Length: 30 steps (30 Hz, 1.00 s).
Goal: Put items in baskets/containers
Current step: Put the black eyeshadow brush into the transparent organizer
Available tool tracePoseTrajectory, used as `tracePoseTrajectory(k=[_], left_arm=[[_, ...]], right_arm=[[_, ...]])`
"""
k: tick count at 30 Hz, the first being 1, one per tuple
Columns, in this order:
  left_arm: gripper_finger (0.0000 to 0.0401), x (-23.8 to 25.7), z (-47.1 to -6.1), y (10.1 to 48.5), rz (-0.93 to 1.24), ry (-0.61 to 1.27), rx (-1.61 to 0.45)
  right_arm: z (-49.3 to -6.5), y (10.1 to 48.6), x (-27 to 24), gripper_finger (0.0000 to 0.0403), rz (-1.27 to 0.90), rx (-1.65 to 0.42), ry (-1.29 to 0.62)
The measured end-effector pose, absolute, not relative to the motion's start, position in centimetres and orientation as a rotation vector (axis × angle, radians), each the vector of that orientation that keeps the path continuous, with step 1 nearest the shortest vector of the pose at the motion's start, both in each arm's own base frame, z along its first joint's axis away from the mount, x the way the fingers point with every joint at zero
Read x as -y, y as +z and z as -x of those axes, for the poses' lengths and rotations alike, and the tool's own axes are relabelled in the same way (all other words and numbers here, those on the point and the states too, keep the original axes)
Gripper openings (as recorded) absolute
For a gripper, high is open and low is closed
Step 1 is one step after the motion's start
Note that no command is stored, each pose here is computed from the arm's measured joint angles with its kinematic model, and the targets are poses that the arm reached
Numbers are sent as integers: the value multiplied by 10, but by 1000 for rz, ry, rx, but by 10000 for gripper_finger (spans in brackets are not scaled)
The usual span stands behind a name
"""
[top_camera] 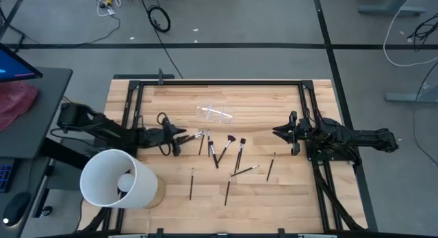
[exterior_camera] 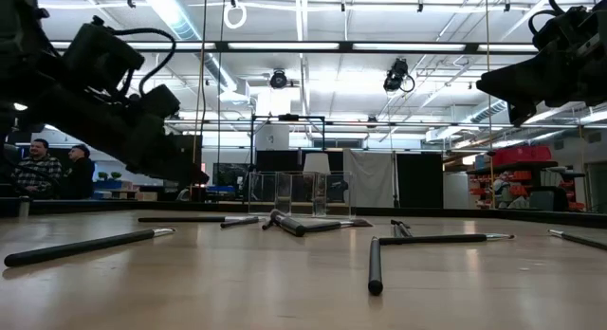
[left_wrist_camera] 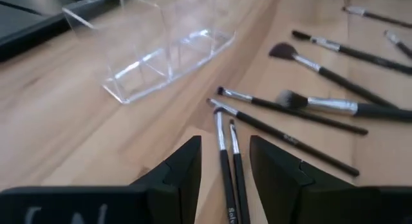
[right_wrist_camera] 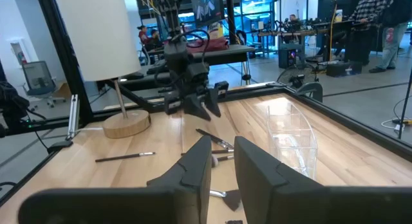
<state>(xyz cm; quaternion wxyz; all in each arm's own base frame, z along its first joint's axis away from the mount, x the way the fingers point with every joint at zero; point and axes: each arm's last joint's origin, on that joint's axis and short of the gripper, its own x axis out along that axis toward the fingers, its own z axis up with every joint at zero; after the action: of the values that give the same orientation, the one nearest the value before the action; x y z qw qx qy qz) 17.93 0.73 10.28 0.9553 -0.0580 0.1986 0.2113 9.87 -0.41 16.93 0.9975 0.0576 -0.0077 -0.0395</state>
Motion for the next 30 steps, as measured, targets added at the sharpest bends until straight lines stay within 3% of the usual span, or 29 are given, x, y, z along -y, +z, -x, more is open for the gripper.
tracePoseTrajectory(k=[23,30], left_arm=[[135,-7,-190,73,105,456,-568],[94,-7,-190,72,115,435,-583]], right_arm=[[-99,169,4,73,-115,15,-79],[-99,171,4,73,-93,28,-79]])
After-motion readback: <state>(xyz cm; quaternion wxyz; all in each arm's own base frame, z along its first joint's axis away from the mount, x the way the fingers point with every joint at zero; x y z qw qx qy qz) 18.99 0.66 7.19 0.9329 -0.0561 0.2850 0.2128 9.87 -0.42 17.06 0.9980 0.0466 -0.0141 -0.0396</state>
